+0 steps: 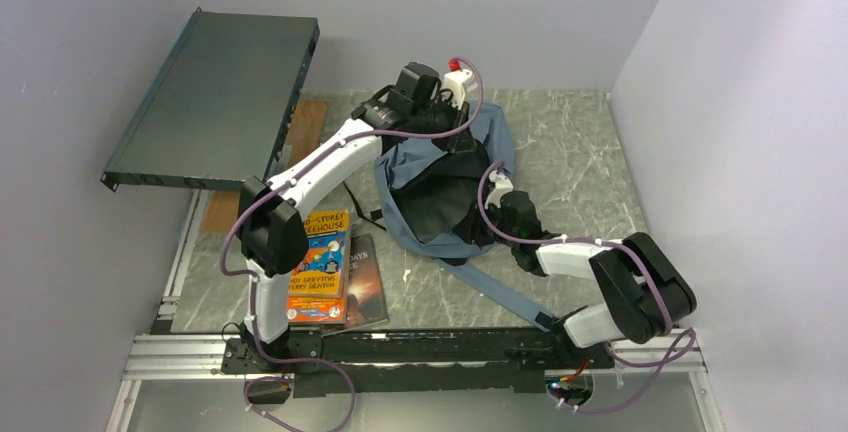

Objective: Pack the student bag
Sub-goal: Unzip the student bag at the center of the board, then pick up the book from the center of the board.

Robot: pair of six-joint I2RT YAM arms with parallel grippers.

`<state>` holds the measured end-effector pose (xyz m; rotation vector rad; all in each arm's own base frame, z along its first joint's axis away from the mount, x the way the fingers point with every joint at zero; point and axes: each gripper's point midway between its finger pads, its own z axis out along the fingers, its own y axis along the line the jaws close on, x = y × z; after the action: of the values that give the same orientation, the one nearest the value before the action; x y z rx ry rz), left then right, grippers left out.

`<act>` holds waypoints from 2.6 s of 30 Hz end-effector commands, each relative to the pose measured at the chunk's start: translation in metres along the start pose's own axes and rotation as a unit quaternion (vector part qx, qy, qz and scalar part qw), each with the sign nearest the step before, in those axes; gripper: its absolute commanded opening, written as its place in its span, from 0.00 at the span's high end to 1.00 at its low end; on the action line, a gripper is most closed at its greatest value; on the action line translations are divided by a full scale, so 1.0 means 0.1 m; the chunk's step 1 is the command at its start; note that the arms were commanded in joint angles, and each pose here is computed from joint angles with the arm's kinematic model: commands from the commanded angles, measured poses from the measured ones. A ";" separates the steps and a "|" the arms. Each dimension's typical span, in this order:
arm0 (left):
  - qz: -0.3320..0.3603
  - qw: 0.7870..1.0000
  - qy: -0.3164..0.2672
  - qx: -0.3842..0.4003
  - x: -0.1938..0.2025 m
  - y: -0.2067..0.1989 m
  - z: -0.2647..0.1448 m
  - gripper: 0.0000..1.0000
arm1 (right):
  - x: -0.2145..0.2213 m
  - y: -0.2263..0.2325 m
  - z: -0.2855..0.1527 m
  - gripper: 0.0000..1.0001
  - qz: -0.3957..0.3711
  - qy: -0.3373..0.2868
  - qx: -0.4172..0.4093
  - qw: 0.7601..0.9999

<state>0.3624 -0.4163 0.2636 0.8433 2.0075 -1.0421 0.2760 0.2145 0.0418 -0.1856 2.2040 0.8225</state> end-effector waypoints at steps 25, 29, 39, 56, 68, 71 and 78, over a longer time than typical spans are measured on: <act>0.019 0.998 -0.066 0.008 0.12 -0.78 -1.66 0.22 | -0.40 -0.52 -1.23 0.22 0.022 0.005 0.315 0.949; 0.028 0.995 -0.086 0.028 0.30 -1.10 -2.16 0.21 | -0.46 -0.28 -1.36 0.05 0.039 -0.002 0.276 0.961; 0.062 0.987 -0.135 -0.056 0.65 -1.24 -3.06 0.11 | -0.92 1.36 -1.00 0.08 0.019 -0.041 0.033 0.998; 0.039 0.985 -0.149 -0.075 1.10 -1.31 -3.43 0.07 | -0.44 2.67 0.85 0.00 0.164 0.075 -0.138 0.974; 0.040 0.985 -0.147 -0.077 1.17 -1.30 -3.44 0.08 | -0.07 2.44 1.45 0.13 0.172 0.104 -0.075 0.977; 0.037 0.986 -0.144 -0.072 1.20 -1.30 -3.42 0.08 | -0.05 2.39 1.51 0.17 0.177 0.103 -0.065 0.977; 0.036 0.986 -0.141 -0.077 1.23 -1.28 -3.42 0.08 | 0.05 2.33 1.64 0.21 0.189 0.118 -0.063 0.973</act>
<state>0.0995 -0.1550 0.3511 0.6496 1.8079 -0.8818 0.2723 0.4869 0.0681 0.0598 2.4830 1.1598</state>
